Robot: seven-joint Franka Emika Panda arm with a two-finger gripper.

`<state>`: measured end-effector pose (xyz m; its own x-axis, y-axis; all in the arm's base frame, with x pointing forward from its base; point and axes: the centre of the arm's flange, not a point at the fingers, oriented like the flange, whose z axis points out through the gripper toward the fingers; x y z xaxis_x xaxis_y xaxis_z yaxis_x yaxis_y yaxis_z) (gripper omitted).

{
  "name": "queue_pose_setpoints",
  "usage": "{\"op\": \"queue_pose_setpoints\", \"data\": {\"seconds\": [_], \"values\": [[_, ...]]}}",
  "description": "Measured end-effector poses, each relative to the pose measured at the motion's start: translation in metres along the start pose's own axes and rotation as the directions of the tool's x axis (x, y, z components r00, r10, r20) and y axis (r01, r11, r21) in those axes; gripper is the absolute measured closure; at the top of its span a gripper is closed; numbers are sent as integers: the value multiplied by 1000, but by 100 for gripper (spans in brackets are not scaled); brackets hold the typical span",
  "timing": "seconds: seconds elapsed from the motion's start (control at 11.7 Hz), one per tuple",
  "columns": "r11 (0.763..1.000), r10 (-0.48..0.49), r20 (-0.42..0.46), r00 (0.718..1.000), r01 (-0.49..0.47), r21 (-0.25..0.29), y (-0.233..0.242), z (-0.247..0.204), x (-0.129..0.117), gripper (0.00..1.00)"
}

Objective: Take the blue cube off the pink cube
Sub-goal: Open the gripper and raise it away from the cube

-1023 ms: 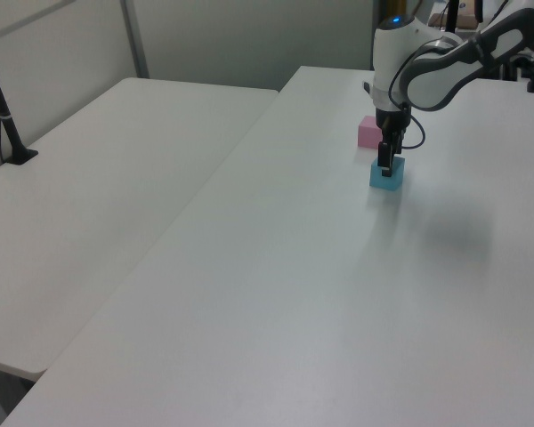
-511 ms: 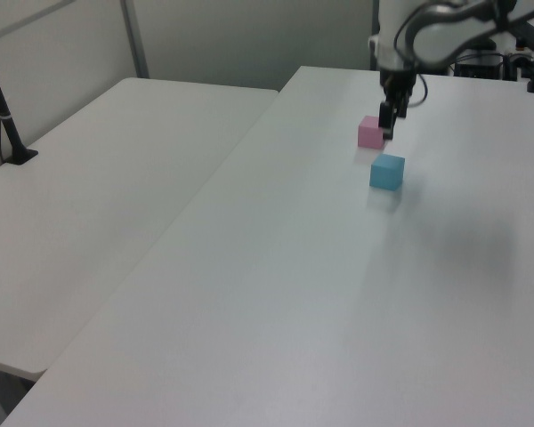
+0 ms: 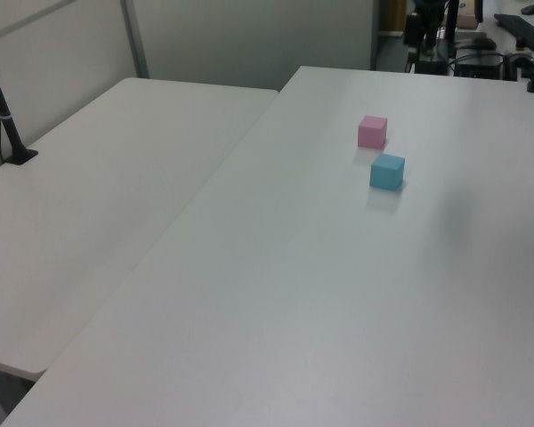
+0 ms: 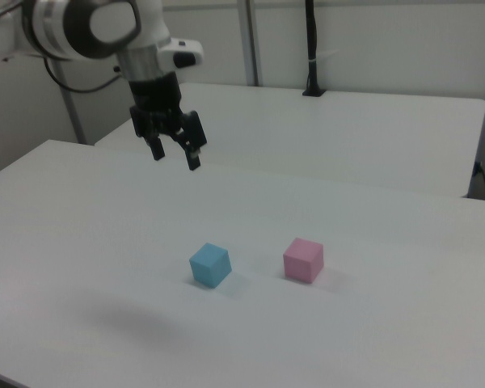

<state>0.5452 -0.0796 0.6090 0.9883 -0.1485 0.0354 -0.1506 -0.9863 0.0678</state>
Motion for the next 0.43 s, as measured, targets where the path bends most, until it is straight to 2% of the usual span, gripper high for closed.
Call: {"op": "queue_pose_setpoints", "data": {"seconds": [0.17, 0.43], "values": [[1000, -3, -24, 1000, 3, 5, 3, -18, -7, 0], [994, -112, -23, 993, 112, 2, 5, -17, -7, 0]]}}
